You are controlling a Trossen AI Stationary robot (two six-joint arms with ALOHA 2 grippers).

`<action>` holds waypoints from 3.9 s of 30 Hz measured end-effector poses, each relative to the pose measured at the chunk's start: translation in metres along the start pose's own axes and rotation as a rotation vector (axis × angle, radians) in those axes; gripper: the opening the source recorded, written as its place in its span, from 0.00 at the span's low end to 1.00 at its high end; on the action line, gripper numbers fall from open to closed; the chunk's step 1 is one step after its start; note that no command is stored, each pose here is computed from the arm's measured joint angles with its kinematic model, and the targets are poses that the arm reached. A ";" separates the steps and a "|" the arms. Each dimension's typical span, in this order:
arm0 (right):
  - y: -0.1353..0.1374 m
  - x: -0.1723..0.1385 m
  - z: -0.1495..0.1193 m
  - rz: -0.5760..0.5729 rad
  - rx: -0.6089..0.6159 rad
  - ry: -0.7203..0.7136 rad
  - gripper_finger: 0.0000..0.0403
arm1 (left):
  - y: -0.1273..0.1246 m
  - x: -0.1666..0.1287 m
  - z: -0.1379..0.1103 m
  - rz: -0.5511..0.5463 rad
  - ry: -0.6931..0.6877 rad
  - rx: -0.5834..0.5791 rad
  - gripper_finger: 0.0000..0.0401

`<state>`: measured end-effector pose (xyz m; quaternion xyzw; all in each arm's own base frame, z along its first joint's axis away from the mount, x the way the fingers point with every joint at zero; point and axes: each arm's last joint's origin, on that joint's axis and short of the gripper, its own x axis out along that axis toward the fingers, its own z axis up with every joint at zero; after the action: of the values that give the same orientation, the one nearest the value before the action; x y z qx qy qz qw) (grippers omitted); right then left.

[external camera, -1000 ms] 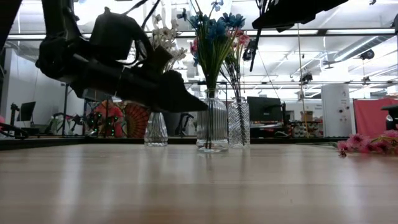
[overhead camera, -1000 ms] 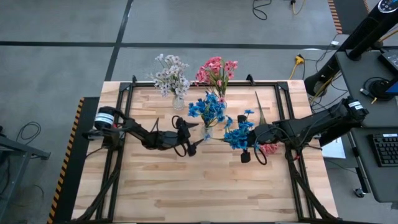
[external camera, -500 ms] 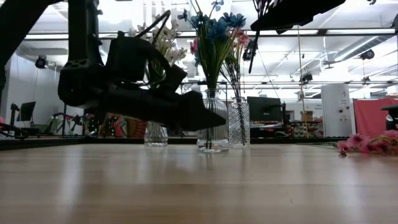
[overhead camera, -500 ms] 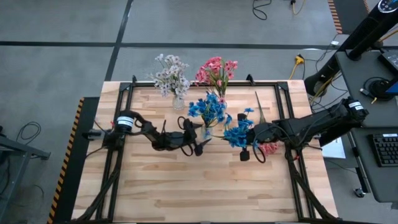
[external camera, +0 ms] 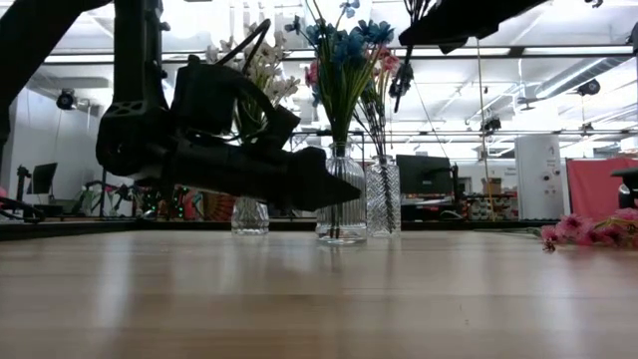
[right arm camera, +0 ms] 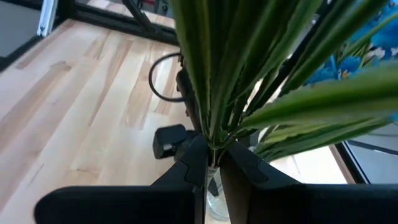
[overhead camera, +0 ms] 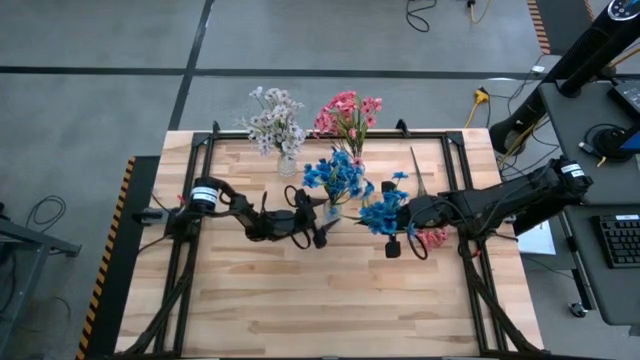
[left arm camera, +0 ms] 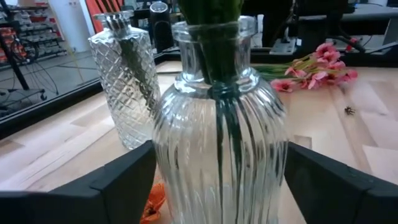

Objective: Sort flowers into vase by color
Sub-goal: Put the blue flowers into the middle transparent vase

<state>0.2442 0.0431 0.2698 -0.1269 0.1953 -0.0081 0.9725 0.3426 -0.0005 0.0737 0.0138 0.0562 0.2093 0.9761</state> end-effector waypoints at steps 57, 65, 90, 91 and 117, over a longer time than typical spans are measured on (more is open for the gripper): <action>-0.035 0.067 -0.020 -0.188 0.004 -0.064 0.06 | 0.000 -0.001 -0.003 0.001 0.037 -0.018 0.68; -0.037 0.071 -0.025 -0.193 0.028 -0.044 0.06 | 0.000 -0.001 -0.003 0.000 0.038 -0.016 0.68; -0.033 0.085 -0.038 -0.176 0.035 0.008 0.06 | 0.000 -0.001 -0.004 -0.003 0.040 -0.009 0.68; -0.034 0.086 -0.039 -0.178 0.038 0.014 0.06 | 0.000 -0.001 -0.004 -0.003 0.040 -0.008 0.68; -0.035 0.089 -0.047 -0.167 0.061 0.059 0.06 | 0.000 -0.001 -0.004 -0.006 0.042 -0.002 0.68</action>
<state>0.3100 -0.0084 0.2033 -0.1127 0.2125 -0.0987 0.9656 0.3412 -0.0007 0.0694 0.0081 0.0765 0.2067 0.9754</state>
